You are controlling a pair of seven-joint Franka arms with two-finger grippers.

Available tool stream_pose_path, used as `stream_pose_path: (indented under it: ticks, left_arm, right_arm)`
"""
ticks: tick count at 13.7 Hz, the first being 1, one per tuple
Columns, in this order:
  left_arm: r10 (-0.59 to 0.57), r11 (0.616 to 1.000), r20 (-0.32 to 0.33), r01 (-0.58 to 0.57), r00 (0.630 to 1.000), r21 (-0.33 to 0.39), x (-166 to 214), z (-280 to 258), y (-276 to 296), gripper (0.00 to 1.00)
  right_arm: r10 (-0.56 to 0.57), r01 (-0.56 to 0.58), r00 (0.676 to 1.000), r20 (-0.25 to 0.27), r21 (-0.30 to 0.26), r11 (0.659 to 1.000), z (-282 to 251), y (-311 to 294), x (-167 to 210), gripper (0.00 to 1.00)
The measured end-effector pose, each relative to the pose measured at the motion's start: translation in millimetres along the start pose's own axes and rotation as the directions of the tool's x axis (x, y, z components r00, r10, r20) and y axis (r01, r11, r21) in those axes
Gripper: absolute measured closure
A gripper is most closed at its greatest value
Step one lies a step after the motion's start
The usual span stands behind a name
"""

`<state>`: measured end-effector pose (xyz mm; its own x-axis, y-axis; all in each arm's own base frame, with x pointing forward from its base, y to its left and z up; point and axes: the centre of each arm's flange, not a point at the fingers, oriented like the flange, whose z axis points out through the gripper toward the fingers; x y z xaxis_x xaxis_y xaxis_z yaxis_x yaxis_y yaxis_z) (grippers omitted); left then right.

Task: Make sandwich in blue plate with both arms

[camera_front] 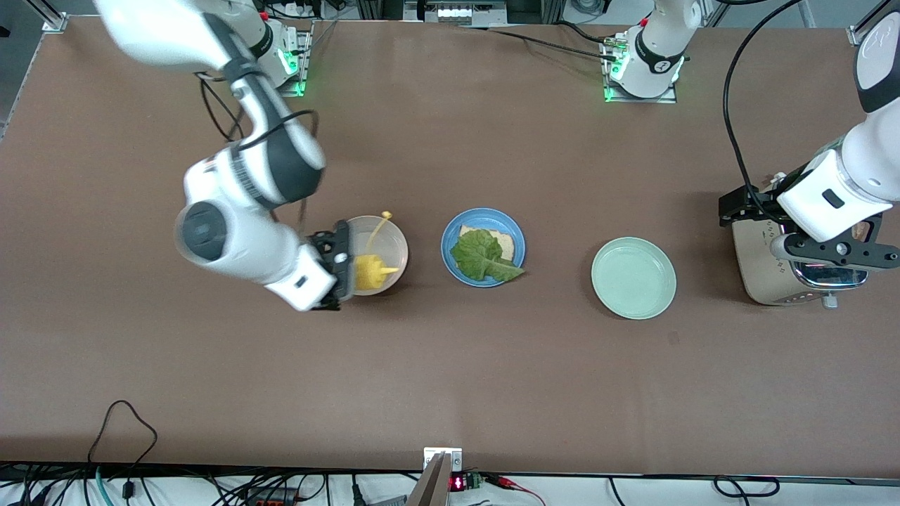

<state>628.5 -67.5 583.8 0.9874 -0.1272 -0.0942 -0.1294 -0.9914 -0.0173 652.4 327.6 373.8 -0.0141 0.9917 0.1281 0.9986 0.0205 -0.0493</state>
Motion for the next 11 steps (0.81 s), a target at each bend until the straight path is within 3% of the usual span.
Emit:
stream_pose_path:
  ticks: [4,7,11]
  left_arm:
    - [0.000,1.000,0.000,0.000,1.000,0.000,0.0,0.0,0.0,0.00]
    - [0.000,1.000,0.000,0.000,1.000,0.000,0.0,0.0,0.0,0.00]
    - [-0.001,1.000,0.001,0.001,1.000,0.000,-0.1,0.1,-0.1,0.00]
  right_arm:
    - [0.023,-0.005,0.984,0.178,-0.102,0.995,18.4,-31.7,62.2,0.55]
    - [-0.004,0.072,0.947,0.322,-0.197,0.978,43.8,-66.1,115.1,0.58]
    - [-0.049,0.156,0.902,0.428,-0.219,0.963,97.6,-94.9,149.9,0.58]
